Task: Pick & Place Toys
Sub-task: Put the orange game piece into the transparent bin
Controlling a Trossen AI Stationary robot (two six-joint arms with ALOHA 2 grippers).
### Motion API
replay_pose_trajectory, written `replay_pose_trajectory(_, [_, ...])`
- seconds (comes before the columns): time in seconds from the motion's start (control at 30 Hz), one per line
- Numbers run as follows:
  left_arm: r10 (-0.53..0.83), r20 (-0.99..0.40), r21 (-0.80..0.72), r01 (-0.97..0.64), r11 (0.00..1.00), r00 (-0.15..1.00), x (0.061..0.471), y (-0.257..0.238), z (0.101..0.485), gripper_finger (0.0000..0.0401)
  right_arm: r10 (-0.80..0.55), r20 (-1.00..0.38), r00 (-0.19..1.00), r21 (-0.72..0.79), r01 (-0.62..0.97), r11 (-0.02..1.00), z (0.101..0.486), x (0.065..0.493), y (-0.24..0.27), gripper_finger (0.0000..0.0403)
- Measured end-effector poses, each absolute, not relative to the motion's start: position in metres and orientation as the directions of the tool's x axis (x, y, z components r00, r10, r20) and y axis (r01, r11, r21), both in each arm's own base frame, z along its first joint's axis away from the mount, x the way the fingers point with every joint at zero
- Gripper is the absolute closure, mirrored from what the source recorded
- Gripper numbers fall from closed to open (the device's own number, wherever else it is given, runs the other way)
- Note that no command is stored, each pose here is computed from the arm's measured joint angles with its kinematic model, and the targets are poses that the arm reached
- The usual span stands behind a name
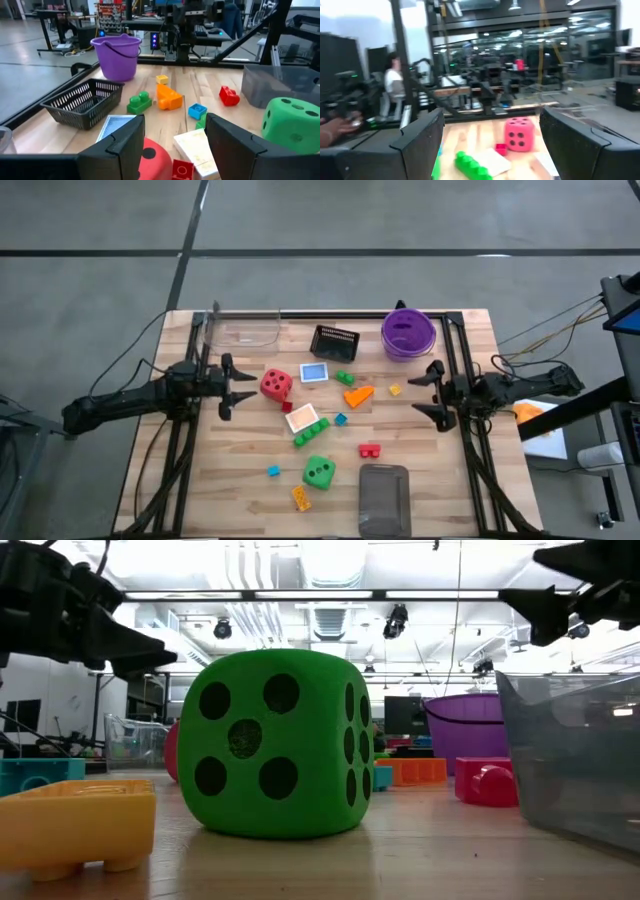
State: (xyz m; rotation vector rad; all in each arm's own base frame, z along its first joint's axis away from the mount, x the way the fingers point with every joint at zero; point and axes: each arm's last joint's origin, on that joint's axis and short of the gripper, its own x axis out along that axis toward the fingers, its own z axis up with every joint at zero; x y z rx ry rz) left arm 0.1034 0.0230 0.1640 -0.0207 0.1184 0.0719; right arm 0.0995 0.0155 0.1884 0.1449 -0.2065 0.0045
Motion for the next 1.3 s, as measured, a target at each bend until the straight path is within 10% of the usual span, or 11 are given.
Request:
replay_pose_trajectory(0.5, [0.122,-0.025,-0.028,-0.122,0.992,0.992,0.104,0.025,0.174,0.0185,-0.207,-0.025,0.978,0.116,0.208,0.971,0.175,0.117,0.012,0.0082])
replay_pose_trajectory(0.8, [0.134,-0.024,-0.035,-0.135,0.99,0.991,0.104,0.025,0.174,0.0083,-0.292,-0.333,0.897,-0.02,0.303,0.953,0.207,0.158,0.011,0.0082])
replay_pose_trajectory(1.3, [0.169,-0.017,-0.007,-0.169,0.986,0.985,0.104,0.026,0.174,0.0012,-0.257,-0.789,0.559,-0.279,0.048,0.959,0.191,0.259,0.014,0.0082])
